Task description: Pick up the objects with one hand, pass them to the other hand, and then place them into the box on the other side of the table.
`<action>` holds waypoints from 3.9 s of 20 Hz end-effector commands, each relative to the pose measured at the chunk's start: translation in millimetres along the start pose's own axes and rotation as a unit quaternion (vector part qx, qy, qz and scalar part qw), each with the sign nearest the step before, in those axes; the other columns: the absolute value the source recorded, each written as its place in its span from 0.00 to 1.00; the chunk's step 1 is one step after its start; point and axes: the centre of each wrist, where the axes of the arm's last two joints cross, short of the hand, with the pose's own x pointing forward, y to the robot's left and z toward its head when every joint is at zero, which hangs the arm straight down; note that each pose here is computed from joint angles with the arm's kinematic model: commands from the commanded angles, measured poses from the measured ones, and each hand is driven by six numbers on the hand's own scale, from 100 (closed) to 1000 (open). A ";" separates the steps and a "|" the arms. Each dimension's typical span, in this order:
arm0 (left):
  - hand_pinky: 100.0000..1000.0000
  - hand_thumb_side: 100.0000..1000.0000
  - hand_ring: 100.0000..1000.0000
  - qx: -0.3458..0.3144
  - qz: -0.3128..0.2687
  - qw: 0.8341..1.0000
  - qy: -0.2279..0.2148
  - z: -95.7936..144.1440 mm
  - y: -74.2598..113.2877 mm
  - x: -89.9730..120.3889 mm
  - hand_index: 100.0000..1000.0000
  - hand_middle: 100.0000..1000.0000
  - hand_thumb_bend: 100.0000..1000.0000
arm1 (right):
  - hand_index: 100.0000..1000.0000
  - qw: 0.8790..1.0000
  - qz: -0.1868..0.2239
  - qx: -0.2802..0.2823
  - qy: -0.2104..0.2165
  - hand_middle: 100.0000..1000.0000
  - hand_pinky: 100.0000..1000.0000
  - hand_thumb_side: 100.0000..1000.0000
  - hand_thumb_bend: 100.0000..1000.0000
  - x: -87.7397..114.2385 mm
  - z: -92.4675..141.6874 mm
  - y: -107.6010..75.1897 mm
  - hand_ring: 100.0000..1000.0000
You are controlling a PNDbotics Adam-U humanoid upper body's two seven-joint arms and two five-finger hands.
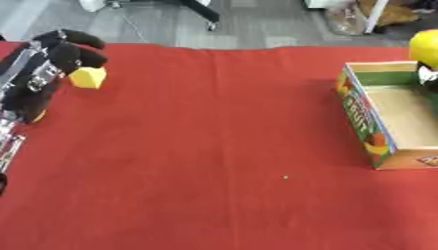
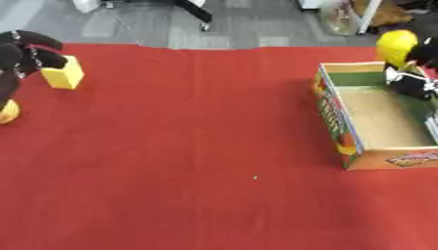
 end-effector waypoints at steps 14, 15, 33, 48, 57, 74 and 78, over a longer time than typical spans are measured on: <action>0.75 0.62 0.63 0.024 -0.007 1.000 -0.007 4.5 9.1 3.9 0.69 0.64 0.66 | 0.94 0.991 0.071 0.115 0.024 0.62 0.65 0.36 0.64 -62.3 -0.7 9.5 0.67; 0.75 0.62 0.63 0.027 -0.008 1.000 -0.005 5.0 10.0 3.4 0.69 0.64 0.65 | 0.94 0.992 0.067 0.106 0.021 0.62 0.65 0.36 0.63 -62.2 -0.5 7.5 0.67; 0.77 0.41 0.69 0.113 -0.301 0.936 0.143 40.0 111.2 4.7 0.72 0.68 0.51 | 0.90 0.975 -0.111 -0.063 -0.184 0.59 0.64 0.25 0.40 40.0 28.4 -63.9 0.65; 0.76 0.02 0.69 0.011 -0.432 0.783 0.447 58.4 172.9 -69.6 0.70 0.64 0.34 | 0.91 0.952 -0.150 -0.059 -0.259 0.59 0.65 0.26 0.34 73.3 47.5 -76.2 0.65; 0.75 0.00 0.69 0.029 -0.438 0.781 0.444 48.0 154.4 -98.1 0.70 0.63 0.32 | 0.91 0.952 -0.163 -0.049 -0.256 0.59 0.65 0.26 0.33 73.0 49.6 -70.8 0.65; 0.46 0.00 0.28 0.191 -0.466 0.822 0.267 16.8 139.8 -49.3 0.25 0.16 0.01 | 0.90 0.950 -0.172 -0.036 -0.258 0.58 0.65 0.26 0.31 75.9 47.4 -64.0 0.64; 0.48 0.00 0.28 0.163 -0.390 0.891 0.164 -6.5 110.4 -12.5 0.24 0.16 0.00 | 0.89 0.939 -0.172 -0.020 -0.297 0.58 0.65 0.26 0.30 94.5 45.2 -60.8 0.64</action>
